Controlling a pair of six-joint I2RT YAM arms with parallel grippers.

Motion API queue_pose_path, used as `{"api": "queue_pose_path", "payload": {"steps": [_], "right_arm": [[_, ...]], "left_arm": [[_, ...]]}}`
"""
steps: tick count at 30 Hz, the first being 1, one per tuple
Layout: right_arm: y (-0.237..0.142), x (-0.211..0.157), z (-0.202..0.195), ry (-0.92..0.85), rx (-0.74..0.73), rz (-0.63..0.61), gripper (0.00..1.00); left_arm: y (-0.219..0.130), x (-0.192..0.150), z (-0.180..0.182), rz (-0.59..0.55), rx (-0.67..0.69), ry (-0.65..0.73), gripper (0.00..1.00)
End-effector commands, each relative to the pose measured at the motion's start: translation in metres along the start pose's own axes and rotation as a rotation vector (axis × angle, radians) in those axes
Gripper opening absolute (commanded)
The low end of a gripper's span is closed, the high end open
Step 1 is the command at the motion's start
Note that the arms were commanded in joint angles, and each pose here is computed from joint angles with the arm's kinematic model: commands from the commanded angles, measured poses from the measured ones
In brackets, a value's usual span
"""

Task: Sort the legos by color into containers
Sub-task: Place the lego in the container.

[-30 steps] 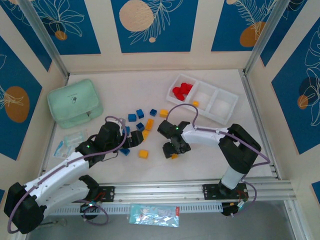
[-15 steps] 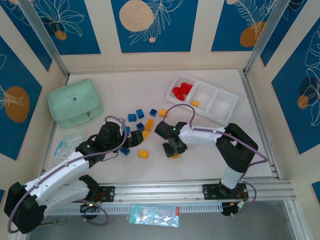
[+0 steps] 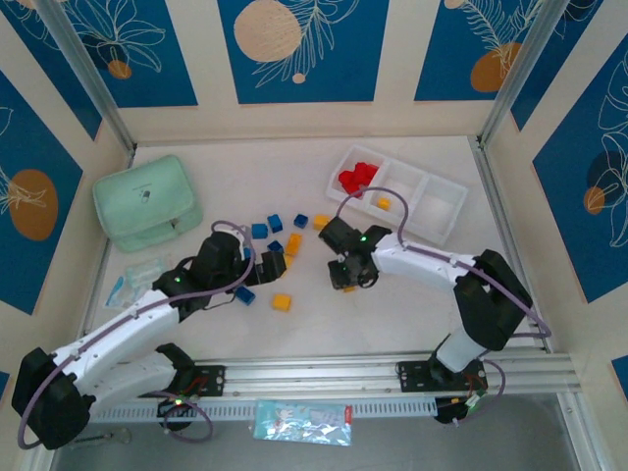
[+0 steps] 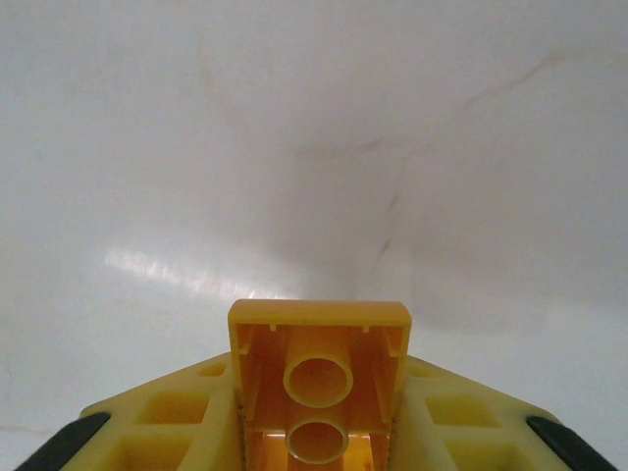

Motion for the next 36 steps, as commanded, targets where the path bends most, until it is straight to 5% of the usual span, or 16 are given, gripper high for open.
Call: {"api": "queue_pose_path", "payload": {"steps": [1, 14, 25, 36], "right_arm": [[-0.024, 0.021, -0.017, 0.021, -0.022, -0.078, 0.32], [-0.049, 0.1, -0.134, 0.287, -0.135, -0.275, 0.33], [-0.018, 0.161, -0.222, 0.394, -0.218, -0.257, 0.36], [-0.017, 0.177, -0.229, 0.389, -0.191, -0.262, 0.53]], "left_arm": [[0.0, 0.006, -0.022, -0.001, -0.063, 0.053, 0.99], [0.028, 0.022, -0.061, 0.009, -0.137, 0.107, 0.99], [0.046, 0.037, -0.087, 0.023, -0.163, 0.144, 0.99], [0.045, 0.04, -0.089, 0.008, -0.162, 0.158, 0.99]]}}
Point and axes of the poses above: each hand's point on the last joint's axis, 136 mm out from that joint toward the fingers, its own y axis out along the fingers, its own z axis along the line the jaws close on, x = y × z, the point moved 7 cm from there along -y, back along the fingers, and after that the axes turned 10 degrees about -y, right-handed, at the moved point
